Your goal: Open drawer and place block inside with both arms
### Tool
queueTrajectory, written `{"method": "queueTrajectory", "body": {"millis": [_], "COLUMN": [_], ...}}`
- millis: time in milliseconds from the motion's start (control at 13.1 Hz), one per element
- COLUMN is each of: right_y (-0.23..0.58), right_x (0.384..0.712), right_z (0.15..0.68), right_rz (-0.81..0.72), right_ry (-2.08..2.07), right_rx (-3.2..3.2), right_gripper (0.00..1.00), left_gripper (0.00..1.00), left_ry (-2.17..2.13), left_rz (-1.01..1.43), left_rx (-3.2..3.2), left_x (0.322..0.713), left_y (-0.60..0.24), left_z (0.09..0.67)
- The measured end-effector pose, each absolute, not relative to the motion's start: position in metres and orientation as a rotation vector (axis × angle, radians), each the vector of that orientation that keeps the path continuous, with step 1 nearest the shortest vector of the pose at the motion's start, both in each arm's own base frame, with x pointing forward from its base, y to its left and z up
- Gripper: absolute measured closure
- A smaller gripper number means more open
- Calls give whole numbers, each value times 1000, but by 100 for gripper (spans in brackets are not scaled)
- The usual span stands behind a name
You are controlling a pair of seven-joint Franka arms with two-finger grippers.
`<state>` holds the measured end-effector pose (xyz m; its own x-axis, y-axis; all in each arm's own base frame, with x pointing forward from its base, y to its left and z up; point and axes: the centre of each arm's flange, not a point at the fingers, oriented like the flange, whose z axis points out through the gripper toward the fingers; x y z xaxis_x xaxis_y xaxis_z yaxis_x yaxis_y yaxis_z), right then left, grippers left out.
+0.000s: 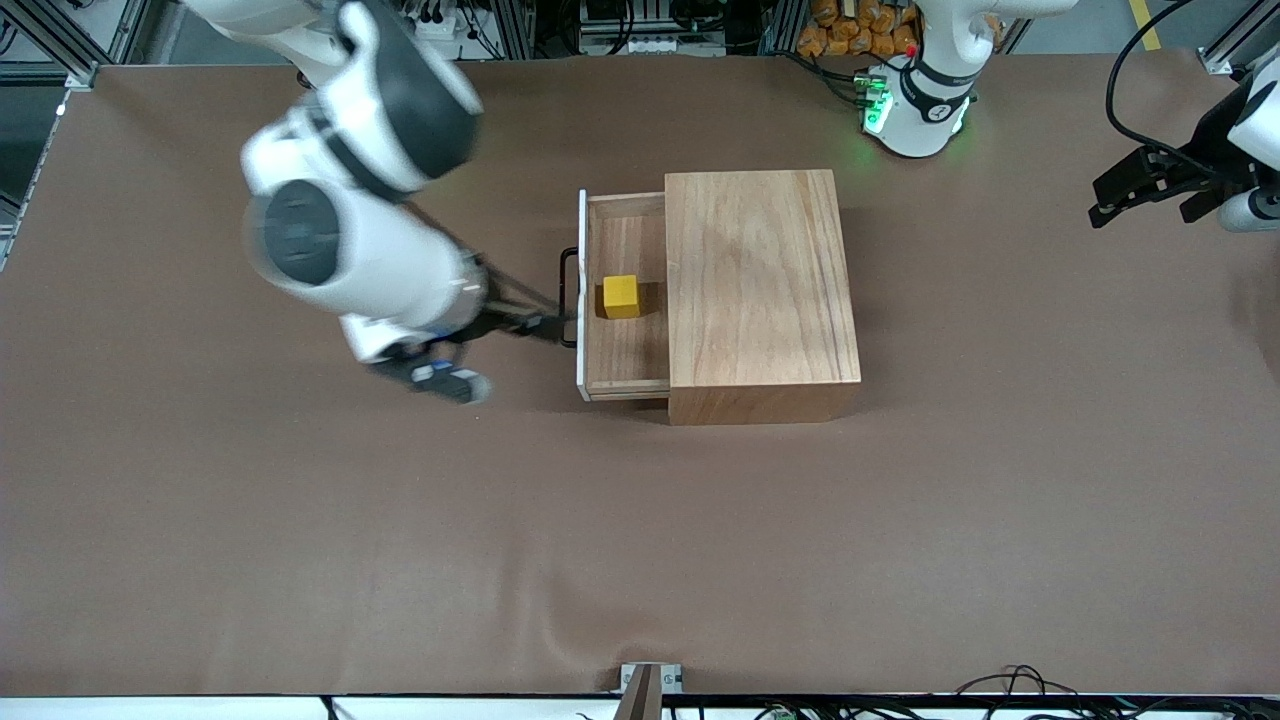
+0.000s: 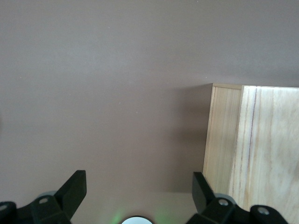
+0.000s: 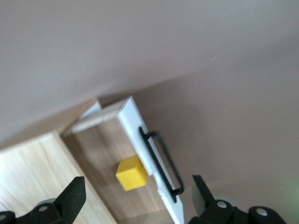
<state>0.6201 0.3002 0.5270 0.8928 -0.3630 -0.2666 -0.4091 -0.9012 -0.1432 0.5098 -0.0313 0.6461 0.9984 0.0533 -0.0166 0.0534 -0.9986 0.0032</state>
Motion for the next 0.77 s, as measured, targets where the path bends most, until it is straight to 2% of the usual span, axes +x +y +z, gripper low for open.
{"method": "queueTrajectory", "body": {"millis": [383,613,766], "right_y": [152,85,50], "right_x": [646,635,617], "right_z": [583,616,639], "right_rz": [277,228,200], "right_ry": [753,633,444], "right_rx": [-2795,-2840,-2955], "right_gripper": [0,0,0], "left_gripper": [0,0,0], "left_ry": [81,76,62], "left_rz": [-19,-16,-8], "left_rx": [3137,3137,3138], "left_x": [510,510,510], "left_y": [-32,-34,-39], "left_z": [647,647,650]}}
